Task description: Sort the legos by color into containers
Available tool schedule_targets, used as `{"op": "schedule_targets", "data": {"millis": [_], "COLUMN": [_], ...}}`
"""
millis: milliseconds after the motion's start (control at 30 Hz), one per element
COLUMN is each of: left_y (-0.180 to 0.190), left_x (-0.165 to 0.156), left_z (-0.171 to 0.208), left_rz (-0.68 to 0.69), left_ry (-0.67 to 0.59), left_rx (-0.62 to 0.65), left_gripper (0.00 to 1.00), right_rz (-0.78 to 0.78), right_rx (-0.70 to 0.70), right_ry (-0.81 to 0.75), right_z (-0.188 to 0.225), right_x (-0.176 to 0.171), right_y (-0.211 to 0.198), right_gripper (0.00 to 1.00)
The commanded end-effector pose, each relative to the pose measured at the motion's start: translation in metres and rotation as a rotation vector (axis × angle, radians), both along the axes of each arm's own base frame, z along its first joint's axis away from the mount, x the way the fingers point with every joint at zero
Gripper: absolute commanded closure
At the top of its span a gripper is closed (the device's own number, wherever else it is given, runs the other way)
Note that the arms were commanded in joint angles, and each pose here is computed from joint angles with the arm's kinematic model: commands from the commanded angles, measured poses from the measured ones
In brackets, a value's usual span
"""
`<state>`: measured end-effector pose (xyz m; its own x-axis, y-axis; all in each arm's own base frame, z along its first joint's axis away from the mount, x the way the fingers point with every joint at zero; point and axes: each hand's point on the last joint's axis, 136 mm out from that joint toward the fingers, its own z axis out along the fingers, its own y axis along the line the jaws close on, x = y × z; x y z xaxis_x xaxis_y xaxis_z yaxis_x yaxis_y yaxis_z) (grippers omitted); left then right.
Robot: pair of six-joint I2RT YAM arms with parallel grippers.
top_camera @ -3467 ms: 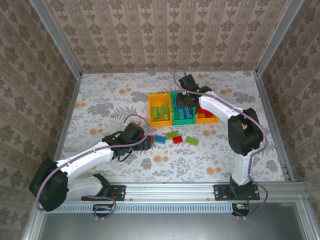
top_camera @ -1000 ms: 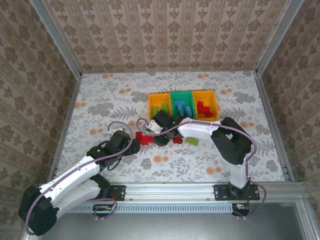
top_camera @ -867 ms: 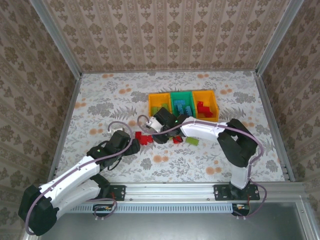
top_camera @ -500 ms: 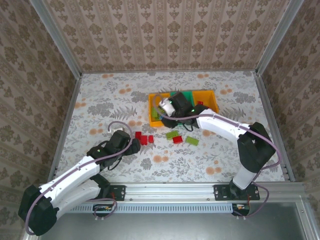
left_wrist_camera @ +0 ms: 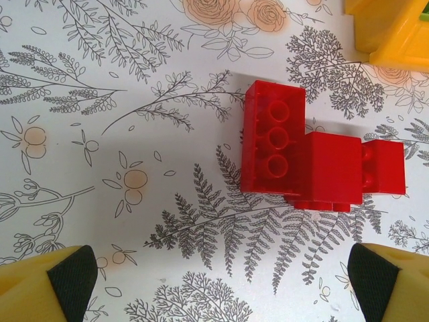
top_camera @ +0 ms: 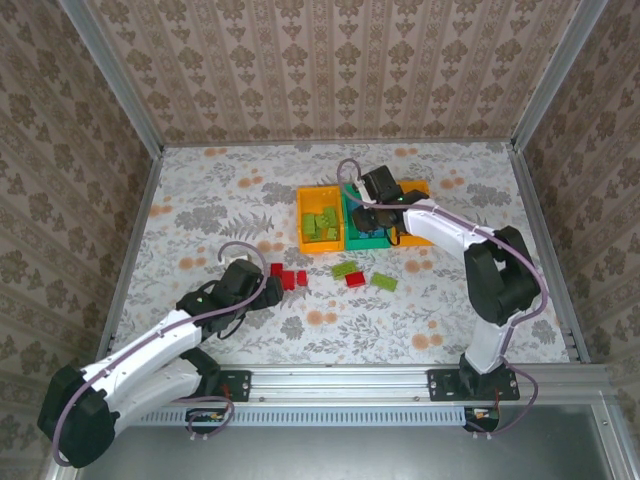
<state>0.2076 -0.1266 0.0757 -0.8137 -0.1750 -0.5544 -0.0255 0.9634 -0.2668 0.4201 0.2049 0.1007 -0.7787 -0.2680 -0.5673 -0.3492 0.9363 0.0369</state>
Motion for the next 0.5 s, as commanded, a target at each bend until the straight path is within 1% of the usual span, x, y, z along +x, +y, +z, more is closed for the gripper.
{"op": "schedule_targets", "data": {"millis": [0,133,233,400,467], "left_y": [0.0,-0.001,-0.001,-0.002,-0.003], "left_x": [0.002,0.002,0.002,0.002,0.002], "left_z": [0.0,-0.001,-0.002,-0.002,-0.002], "left_rz": [0.013,0.015,0.015,0.014,0.012], "left_ry": [-0.001,0.0,0.002,0.003,0.005], "left_rx": [-0.018,-0.021,-0.023,-0.023,-0.024], "left_gripper": [0.0,0.0,0.0,0.0,0.0], "right_rz": [-0.023,-0.02,-0.027,-0.03,-0.033], "right_rx": [-0.003,-0.024,-0.043,-0.045,-0.044], "right_ry": [0.01,0.019,0.021,0.012,0.011], "right_z": [-0.001,-0.008,-0.013,-0.013,-0.013], "right_x": [0.005,0.006,0.008,0.012,0.013], "right_y": [0.001,0.0,-0.002,-0.002,-0.002], "right_gripper": [0.71,0.69,0.61,0.55,0.48]}}
